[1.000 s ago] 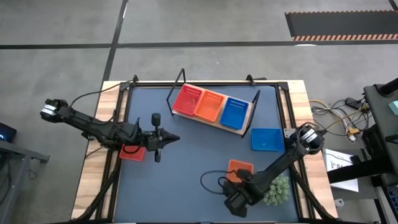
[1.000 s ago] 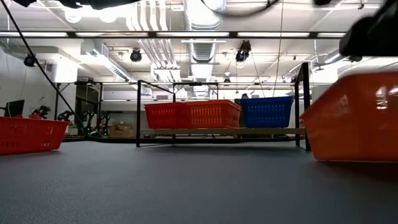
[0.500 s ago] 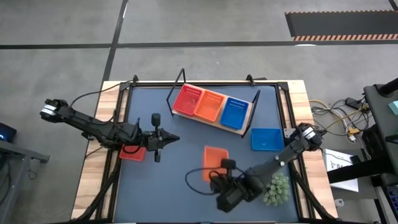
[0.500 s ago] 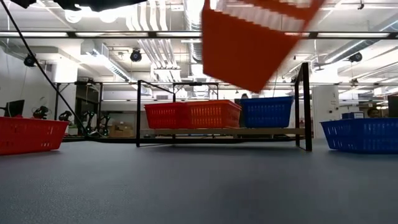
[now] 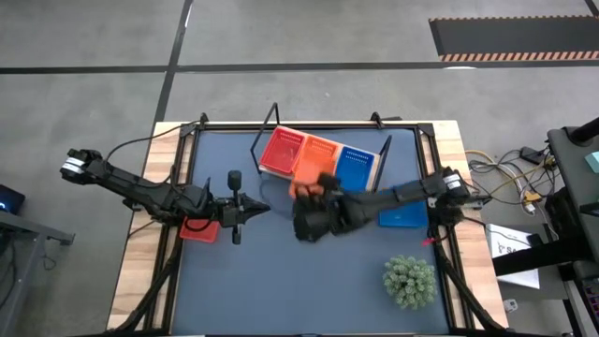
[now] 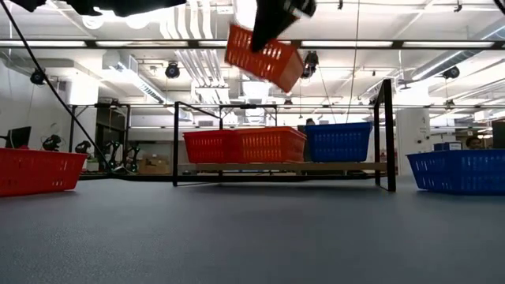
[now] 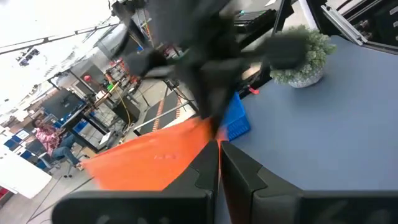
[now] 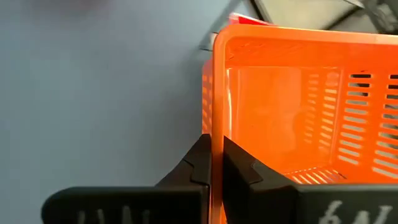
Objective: Stack baskets on shelf by color
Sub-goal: Stack the orange bin on top of the orange bins on the shelf
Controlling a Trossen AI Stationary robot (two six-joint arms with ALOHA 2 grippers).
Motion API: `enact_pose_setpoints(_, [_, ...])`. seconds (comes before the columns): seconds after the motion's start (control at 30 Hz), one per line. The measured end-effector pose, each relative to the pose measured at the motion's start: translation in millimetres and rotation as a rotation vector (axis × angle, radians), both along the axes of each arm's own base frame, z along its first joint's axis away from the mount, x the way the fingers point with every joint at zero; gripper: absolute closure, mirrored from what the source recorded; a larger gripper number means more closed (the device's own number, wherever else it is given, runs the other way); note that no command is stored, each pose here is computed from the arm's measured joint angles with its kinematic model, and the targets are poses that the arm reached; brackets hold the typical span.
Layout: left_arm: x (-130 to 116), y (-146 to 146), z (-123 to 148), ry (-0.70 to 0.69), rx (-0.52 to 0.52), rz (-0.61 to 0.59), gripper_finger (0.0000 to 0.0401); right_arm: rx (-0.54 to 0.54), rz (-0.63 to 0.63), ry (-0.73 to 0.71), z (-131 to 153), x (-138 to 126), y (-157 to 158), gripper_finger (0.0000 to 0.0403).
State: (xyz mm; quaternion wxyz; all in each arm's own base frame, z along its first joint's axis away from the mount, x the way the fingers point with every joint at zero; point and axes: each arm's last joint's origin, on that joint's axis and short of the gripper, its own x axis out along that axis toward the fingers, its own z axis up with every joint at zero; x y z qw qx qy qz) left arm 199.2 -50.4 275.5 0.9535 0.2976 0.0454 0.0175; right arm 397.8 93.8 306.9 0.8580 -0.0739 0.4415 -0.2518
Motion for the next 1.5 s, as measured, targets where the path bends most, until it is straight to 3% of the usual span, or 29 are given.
enact_pose_setpoints(0.2, [-0.2,0.1,-0.7,0.002,0.0,0.0,0.0401,-0.023,-0.062,0.072,-0.8,10.6,-69.0,0.0394])
enact_pose_setpoints(0.5, [-0.7,0.1,-0.5,0.001,0.003,-0.001,0.0401,0.198,-0.099,0.105,-4.7,9.7,-141.8,0.0394])
enact_pose_setpoints(0.83, [-2.3,0.8,1.4,-0.008,0.001,0.0,0.0401,0.279,-0.08,0.116,-9.3,9.5,-153.7,0.0394])
enact_pose_setpoints(1.27, [-2.2,0.7,1.2,-0.008,0.001,0.0,0.0401,0.282,-0.086,0.157,-32.0,8.3,-153.2,0.0394])
enact_pose_setpoints(1.5, [-2.2,0.6,1.2,-0.007,0.001,-0.001,0.0401,0.28,-0.084,0.136,-33.8,10.2,-153.7,0.0353])
